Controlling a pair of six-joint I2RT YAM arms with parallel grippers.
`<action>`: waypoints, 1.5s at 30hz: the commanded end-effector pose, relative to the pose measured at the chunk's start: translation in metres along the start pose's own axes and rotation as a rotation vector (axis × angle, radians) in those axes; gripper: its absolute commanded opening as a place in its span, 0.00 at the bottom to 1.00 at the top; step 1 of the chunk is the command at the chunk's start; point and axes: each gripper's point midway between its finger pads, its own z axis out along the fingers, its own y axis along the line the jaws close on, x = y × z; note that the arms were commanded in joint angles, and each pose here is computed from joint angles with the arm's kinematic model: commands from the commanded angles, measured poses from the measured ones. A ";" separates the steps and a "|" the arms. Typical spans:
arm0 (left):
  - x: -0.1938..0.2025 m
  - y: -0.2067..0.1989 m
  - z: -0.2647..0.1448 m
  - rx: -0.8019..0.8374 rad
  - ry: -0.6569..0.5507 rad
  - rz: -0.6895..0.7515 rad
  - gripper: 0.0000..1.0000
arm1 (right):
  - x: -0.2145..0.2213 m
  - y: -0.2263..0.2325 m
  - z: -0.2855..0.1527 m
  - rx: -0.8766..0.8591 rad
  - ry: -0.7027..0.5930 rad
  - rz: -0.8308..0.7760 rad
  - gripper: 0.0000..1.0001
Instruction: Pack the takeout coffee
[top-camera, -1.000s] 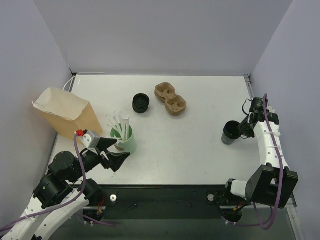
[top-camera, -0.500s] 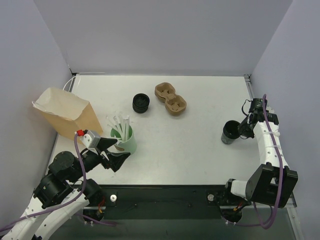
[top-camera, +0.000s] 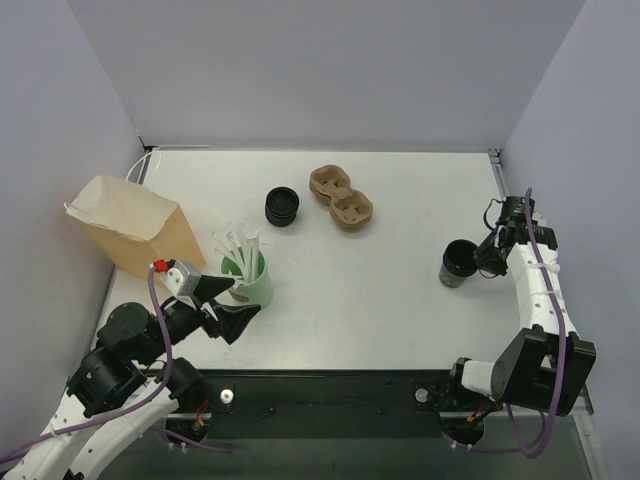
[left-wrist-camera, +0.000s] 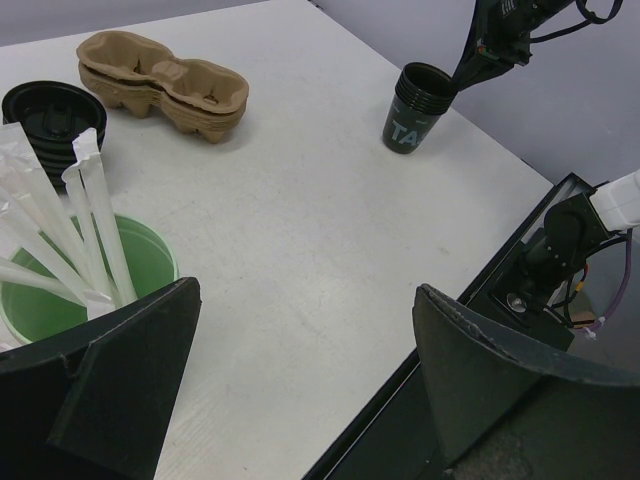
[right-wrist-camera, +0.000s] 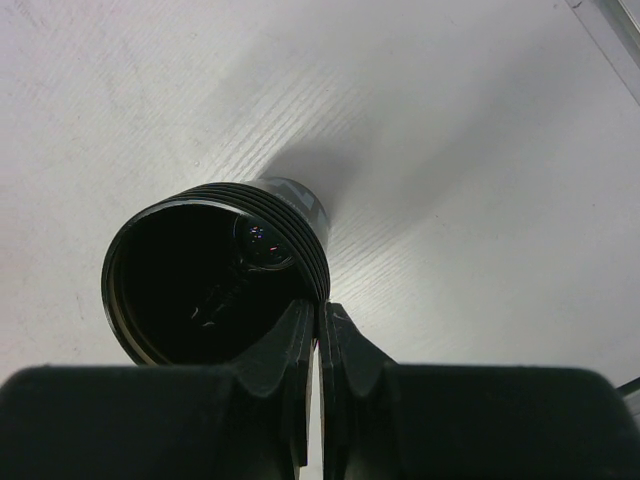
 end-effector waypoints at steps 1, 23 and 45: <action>-0.012 -0.005 0.004 0.024 -0.046 -0.004 0.97 | -0.011 0.007 -0.012 -0.034 -0.031 0.035 0.00; -0.010 -0.005 0.006 0.021 -0.037 -0.009 0.97 | -0.023 0.008 -0.030 -0.054 -0.071 0.062 0.00; -0.011 -0.002 0.003 0.009 -0.055 0.004 0.97 | -0.061 0.038 -0.141 -0.301 -0.240 0.079 0.00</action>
